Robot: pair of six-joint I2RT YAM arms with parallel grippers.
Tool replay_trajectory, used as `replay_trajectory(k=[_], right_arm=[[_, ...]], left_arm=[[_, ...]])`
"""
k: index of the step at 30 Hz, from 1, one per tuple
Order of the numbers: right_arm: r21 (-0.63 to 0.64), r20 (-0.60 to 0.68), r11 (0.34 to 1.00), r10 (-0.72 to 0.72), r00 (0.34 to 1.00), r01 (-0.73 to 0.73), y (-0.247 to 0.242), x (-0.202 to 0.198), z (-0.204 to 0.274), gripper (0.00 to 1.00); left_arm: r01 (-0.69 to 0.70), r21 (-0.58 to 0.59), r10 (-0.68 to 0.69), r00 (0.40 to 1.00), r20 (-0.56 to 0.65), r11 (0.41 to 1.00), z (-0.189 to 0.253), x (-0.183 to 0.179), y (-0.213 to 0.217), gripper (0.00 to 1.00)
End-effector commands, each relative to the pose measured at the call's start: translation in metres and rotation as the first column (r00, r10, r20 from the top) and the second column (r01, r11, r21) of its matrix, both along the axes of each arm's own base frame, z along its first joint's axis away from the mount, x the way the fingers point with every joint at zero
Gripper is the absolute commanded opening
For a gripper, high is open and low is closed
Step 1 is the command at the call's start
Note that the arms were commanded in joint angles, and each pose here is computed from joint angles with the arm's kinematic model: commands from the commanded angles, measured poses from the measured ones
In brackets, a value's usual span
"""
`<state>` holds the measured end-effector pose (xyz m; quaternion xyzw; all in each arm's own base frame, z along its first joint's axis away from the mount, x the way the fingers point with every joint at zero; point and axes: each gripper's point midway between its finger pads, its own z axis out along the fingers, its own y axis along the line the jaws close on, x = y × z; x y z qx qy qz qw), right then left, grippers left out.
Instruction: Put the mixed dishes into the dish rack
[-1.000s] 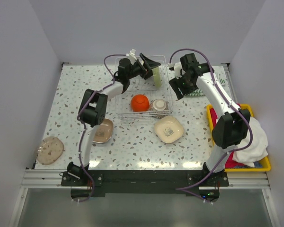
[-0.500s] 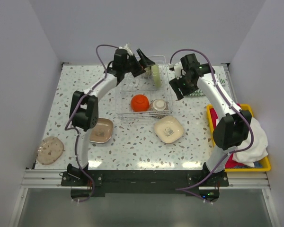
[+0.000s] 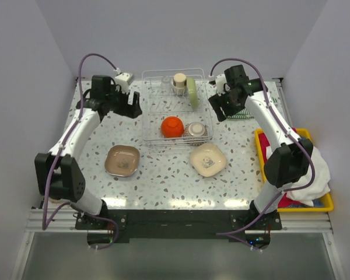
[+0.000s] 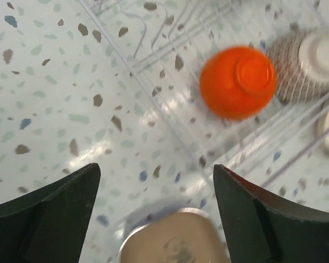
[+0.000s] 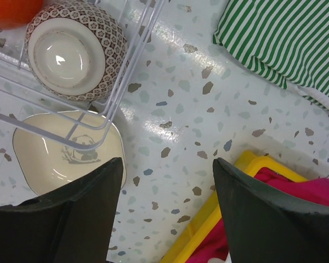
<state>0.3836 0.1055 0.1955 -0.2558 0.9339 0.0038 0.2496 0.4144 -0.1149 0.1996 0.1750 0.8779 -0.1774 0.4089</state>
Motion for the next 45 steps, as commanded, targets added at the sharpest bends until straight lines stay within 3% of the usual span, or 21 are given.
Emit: replay_trajectory(k=[1, 2, 4, 7, 8, 9, 11, 12, 13, 16, 22, 24, 27, 31, 35, 38, 45], right_arm=[[0.068, 0.092, 0.993, 0.088, 0.992, -0.095, 0.015, 0.002, 0.033, 0.7], [0.072, 0.085, 0.989, 0.125, 0.989, -0.131, 0.016, -0.002, 0.034, 0.7], [0.054, 0.047, 0.974, 0.216, 0.975, -0.218, 0.014, -0.021, 0.027, 0.67], [0.033, 0.023, 0.932, 0.361, 0.932, -0.361, 0.006, -0.062, 0.002, 0.64], [0.018, 0.05, 0.942, 0.333, 0.942, -0.334, -0.002, -0.065, -0.004, 0.66], [0.013, 0.092, 0.952, 0.304, 0.948, -0.306, -0.008, -0.061, -0.008, 0.67], [0.083, 0.045, 0.979, 0.181, 0.982, -0.184, -0.029, -0.067, -0.022, 0.67], [0.114, 0.011, 0.986, 0.124, 0.992, -0.124, -0.036, -0.07, -0.024, 0.67], [0.164, -0.005, 0.986, -0.004, 1.0, 0.005, -0.051, -0.063, -0.016, 0.67], [0.283, -0.045, 0.937, -0.2, 0.979, 0.205, -0.077, -0.05, -0.006, 0.67], [0.294, -0.01, 0.888, -0.367, 0.93, 0.353, -0.119, -0.042, 0.006, 0.69], [0.308, -0.023, 0.874, -0.388, 0.921, 0.376, -0.124, -0.044, 0.004, 0.69], [0.314, -0.034, 0.873, -0.383, 0.923, 0.374, -0.126, -0.046, 0.007, 0.69], [0.31, -0.009, 0.885, -0.363, 0.932, 0.348, -0.13, -0.043, 0.021, 0.69], [0.323, 0.033, 0.891, -0.349, 0.937, 0.321, -0.131, -0.044, 0.042, 0.69], [0.343, 0.046, 0.889, -0.337, 0.94, 0.302, -0.127, -0.049, 0.049, 0.69], [0.359, 0.026, 0.888, -0.317, 0.948, 0.287, -0.12, -0.06, 0.045, 0.69]], left_arm=[[0.433, 0.337, -0.481, 0.874, 0.072, 0.836, 0.007, -0.063, 0.022, 0.87], [0.507, 0.408, -0.58, 0.812, 0.071, 0.759, 0.005, -0.071, 0.024, 0.86], [0.556, 0.429, -0.636, 0.77, 0.058, 0.712, 0.002, -0.09, 0.024, 0.85], [0.621, 0.447, -0.737, 0.66, 0.147, 0.644, 0.014, -0.111, 0.001, 0.85], [0.637, 0.453, -0.763, 0.623, 0.173, 0.623, 0.018, -0.117, -0.012, 0.85], [0.657, 0.508, -0.821, 0.526, 0.221, 0.557, 0.029, -0.128, -0.045, 0.88], [0.691, 0.544, -0.876, 0.426, 0.226, 0.476, 0.023, -0.144, -0.08, 0.89], [0.711, 0.571, -0.911, 0.332, 0.243, 0.411, 0.023, -0.154, -0.113, 0.91], [0.722, 0.579, -0.925, 0.291, 0.243, 0.379, 0.021, -0.158, -0.128, 0.91], [0.786, 0.568, -0.964, 0.136, 0.23, 0.246, 0.013, -0.164, -0.172, 0.88], [0.781, 0.624, -0.982, -0.139, 0.129, -0.029, -0.011, -0.159, -0.231, 0.8], [0.798, 0.59, -0.974, -0.212, 0.076, -0.128, -0.036, -0.171, -0.249, 0.76], [0.762, 0.605, -0.947, -0.319, 0.04, -0.232, -0.053, -0.184, -0.276, 0.7], [0.748, 0.578, -0.917, -0.398, -0.002, -0.326, -0.076, -0.198, -0.293, 0.63], [0.777, 0.475, -0.903, -0.419, -0.098, -0.412, -0.11, -0.207, -0.295, 0.55], [0.795, 0.44, -0.905, -0.406, -0.126, -0.418, -0.12, -0.207, -0.298, 0.49], [0.809, 0.402, -0.903, -0.386, -0.189, -0.43, -0.132, -0.214, -0.29, 0.46]])
